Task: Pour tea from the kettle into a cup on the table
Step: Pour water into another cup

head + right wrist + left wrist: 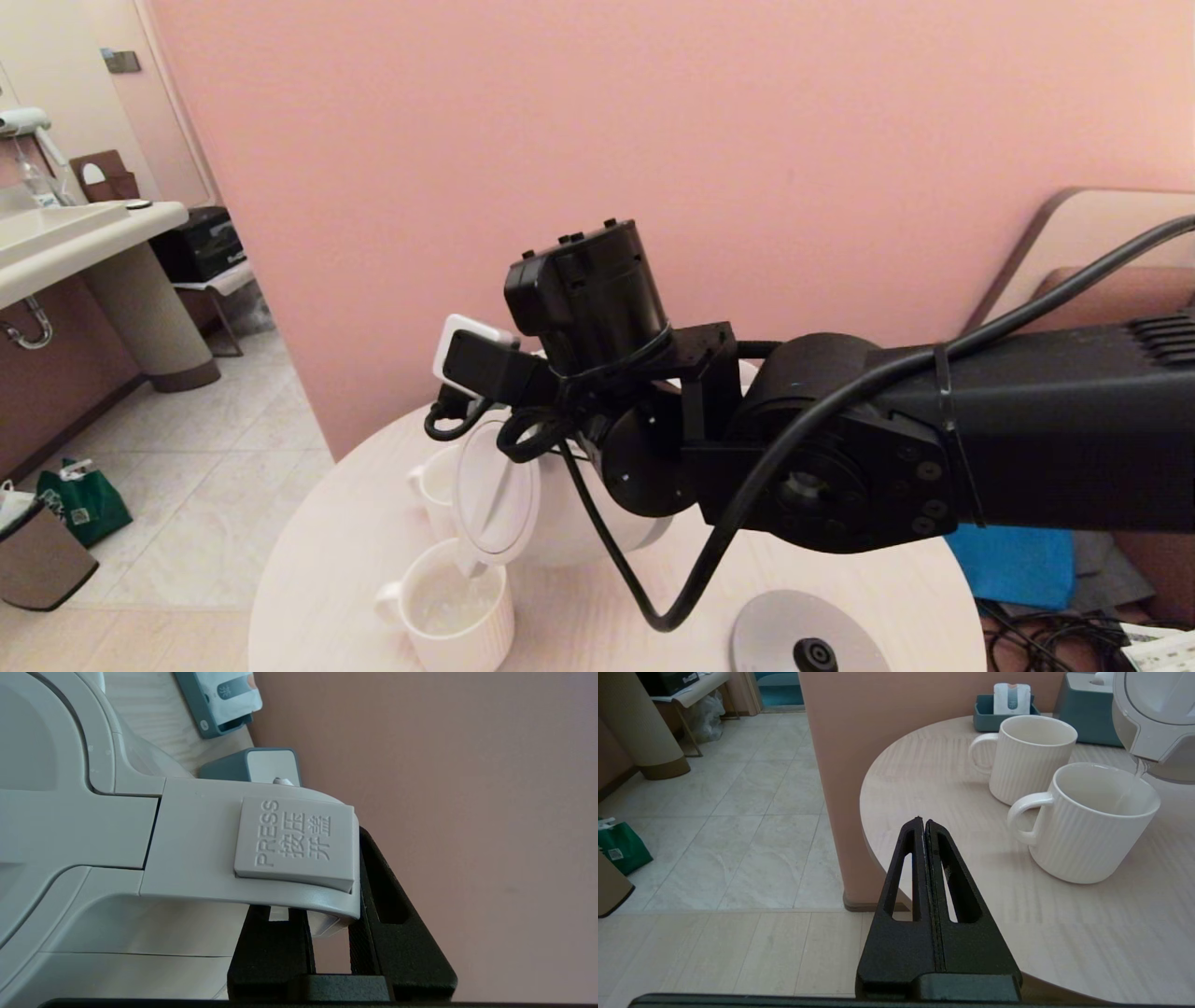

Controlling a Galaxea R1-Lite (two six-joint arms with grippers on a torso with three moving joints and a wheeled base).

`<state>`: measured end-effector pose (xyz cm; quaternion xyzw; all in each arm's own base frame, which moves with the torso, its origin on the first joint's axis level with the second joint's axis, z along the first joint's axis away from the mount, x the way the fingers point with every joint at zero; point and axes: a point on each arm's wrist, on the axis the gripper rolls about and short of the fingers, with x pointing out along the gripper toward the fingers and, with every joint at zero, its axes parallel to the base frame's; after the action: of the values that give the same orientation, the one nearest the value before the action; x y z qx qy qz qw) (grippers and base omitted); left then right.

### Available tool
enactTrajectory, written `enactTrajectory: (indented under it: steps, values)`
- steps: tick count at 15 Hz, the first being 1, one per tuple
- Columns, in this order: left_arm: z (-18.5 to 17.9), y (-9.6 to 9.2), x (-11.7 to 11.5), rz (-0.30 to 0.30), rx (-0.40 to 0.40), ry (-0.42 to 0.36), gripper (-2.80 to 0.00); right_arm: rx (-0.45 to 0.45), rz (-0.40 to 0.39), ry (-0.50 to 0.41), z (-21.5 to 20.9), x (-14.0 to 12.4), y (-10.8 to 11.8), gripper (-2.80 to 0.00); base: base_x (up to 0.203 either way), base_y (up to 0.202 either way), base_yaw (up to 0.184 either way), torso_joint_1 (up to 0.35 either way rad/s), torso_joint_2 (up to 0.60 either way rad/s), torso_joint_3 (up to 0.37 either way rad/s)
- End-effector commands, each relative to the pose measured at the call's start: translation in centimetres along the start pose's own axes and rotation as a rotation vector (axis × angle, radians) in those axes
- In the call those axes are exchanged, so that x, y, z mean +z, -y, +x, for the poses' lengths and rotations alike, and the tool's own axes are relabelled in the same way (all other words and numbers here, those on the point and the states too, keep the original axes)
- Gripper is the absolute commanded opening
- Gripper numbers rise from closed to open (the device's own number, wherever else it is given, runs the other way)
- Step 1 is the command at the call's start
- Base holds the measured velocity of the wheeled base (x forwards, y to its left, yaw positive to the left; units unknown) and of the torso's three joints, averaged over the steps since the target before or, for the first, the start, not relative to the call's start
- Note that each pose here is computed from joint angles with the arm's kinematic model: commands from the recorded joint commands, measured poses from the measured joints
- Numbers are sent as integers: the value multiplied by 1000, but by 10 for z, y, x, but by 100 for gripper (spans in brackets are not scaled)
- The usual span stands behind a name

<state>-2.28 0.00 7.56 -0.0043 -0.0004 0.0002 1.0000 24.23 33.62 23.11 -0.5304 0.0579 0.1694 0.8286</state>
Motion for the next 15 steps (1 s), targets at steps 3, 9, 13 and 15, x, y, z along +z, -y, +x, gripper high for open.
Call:
enactTrajectory:
  steps: [3, 9, 13, 15]
  values:
    - [0, 0, 0, 0, 1, 1, -280, 4, -15, -2, 1, 1, -5, -280, 0, 0, 0, 0, 0, 0]
    - [0, 0, 0, -1, 1, 0, -280, -5, -28, -19, 2, 2, -7, -280, 0, 0, 0, 0, 0, 0]
    - [0, 0, 0, 0, 0, 0, -280, -4, -31, -21, 2, 2, -8, -280, 0, 0, 0, 0, 0, 0]
    - [0, 0, 0, -1, 0, 0, -280, -3, -32, -21, 3, 1, -9, -280, 0, 0, 0, 0, 0, 0]
